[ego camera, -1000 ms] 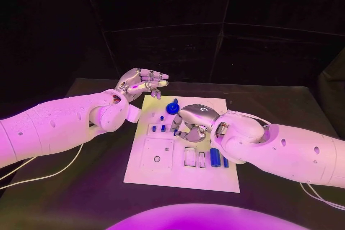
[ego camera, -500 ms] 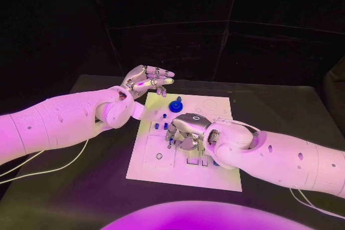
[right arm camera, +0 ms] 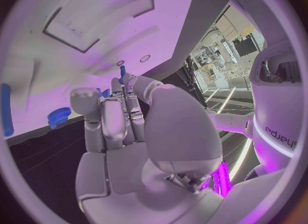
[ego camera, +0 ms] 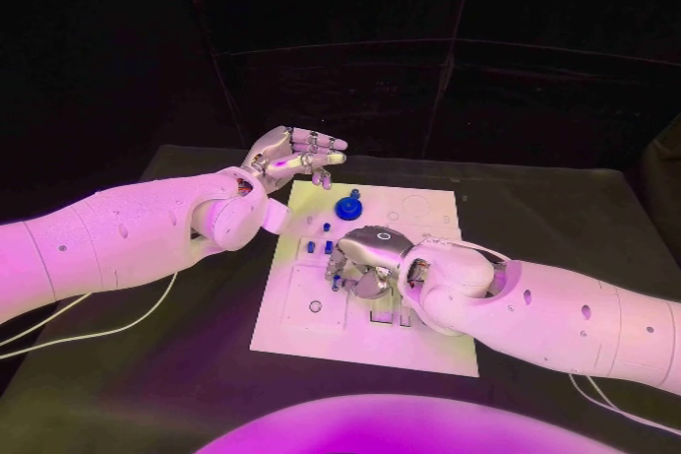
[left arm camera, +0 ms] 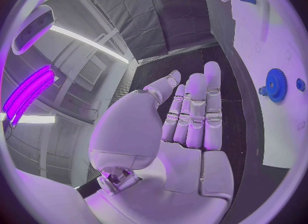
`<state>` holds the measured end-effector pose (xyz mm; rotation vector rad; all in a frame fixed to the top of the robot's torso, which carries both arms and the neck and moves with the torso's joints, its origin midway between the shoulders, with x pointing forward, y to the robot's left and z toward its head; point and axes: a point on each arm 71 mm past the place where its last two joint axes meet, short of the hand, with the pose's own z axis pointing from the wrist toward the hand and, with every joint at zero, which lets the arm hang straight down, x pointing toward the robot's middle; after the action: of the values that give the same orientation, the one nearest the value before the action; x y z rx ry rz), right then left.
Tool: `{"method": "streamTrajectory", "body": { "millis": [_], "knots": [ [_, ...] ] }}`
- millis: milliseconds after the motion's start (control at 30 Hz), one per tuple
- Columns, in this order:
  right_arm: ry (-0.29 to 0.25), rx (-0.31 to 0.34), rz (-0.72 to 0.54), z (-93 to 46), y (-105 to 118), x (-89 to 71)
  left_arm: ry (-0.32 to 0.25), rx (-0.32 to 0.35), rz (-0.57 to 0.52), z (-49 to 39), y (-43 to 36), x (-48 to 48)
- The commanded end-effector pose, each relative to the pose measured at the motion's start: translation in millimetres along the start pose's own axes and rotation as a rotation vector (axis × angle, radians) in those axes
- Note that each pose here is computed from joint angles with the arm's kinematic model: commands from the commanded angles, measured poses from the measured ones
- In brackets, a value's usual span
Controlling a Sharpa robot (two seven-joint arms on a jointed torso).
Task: Assemble the parts on the task board
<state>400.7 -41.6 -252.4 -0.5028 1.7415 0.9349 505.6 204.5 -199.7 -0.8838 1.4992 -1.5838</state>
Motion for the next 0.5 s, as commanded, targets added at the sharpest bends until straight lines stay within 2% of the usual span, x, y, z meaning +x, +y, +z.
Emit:
{"method": "streamTrajectory", "body": {
  "millis": [33,500],
  "knots": [
    [0.010,-0.012,-0.035,1.0,2.3,0.9,0.004,0.012,-0.008,0.9,-1.8,0.4],
    [0.035,-0.011,-0.066,3.7,2.4,5.7,0.008,0.007,-0.010,1.3,-1.3,0.6]
  ]
}}
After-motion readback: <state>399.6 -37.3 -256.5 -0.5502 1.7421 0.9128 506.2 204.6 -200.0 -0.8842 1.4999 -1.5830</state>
